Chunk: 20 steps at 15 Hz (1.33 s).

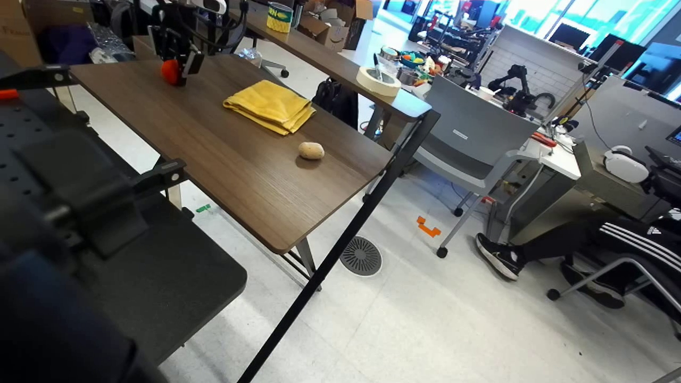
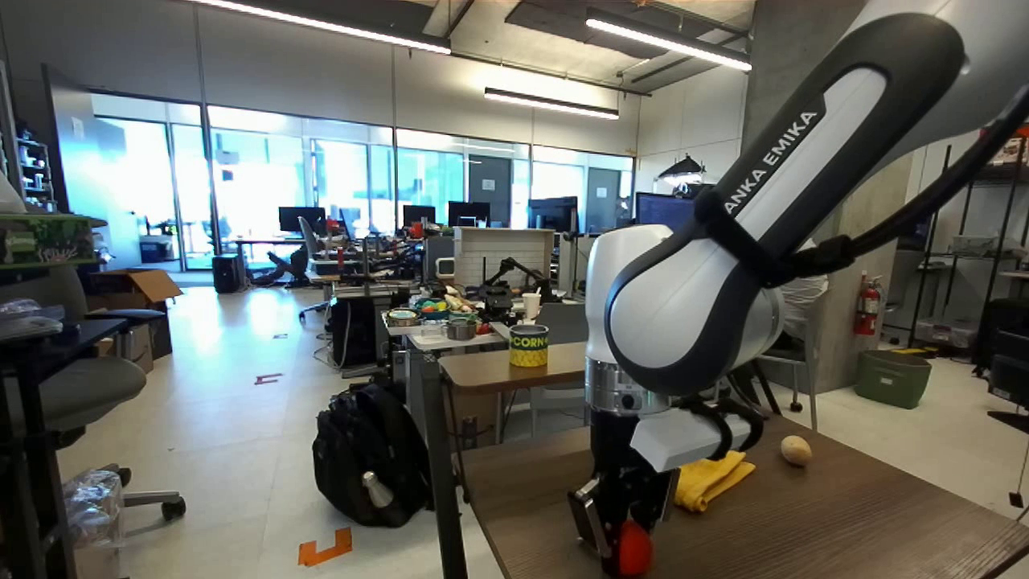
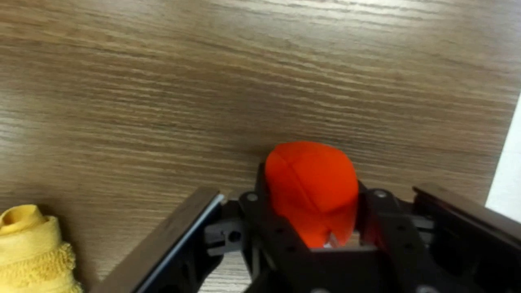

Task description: Move the potato to the left, wipe the table with the yellow towel, move the red plush toy to the left, wipe the right side of the table with the towel, move the potato and red toy to the right, wipe the left side of the table

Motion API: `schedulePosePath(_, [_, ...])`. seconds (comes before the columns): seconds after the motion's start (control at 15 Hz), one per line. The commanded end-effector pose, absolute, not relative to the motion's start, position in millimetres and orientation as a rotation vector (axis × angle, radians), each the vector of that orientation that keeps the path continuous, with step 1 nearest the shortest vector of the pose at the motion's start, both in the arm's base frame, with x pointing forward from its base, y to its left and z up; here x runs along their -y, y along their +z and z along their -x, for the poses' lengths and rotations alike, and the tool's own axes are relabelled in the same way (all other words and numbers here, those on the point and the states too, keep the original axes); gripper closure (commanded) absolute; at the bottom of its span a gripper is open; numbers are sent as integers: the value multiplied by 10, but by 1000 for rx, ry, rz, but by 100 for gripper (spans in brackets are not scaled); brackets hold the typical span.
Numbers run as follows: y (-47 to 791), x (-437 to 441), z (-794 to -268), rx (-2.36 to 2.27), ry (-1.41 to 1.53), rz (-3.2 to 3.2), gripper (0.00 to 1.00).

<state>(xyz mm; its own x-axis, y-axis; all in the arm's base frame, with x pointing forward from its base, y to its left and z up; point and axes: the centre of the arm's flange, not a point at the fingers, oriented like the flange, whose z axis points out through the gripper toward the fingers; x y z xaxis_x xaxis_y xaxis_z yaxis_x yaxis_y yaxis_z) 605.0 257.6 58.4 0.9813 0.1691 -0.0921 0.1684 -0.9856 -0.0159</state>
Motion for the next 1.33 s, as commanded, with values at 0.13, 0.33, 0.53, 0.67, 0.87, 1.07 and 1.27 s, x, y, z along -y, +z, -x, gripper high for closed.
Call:
schedulePosePath(0.13, [1189,-2452,-5704,359,5,3229,92])
schedulePosePath(0.33, [1519,-2009,-5581,245,-133,3337,93])
schedulePosePath(0.53, [1719,-1328,-5581,-54,-232,3383,93])
schedulePosePath(0.67, [1706,-753,-5565,-275,-202,3392,93])
schedulePosePath(0.87, [1518,113,-5528,-594,-117,3421,93])
schedulePosePath(1.07, [1190,732,-5553,-917,-16,3427,93])
schedulePosePath(1.27, [796,1029,-5584,-1084,-26,3397,93])
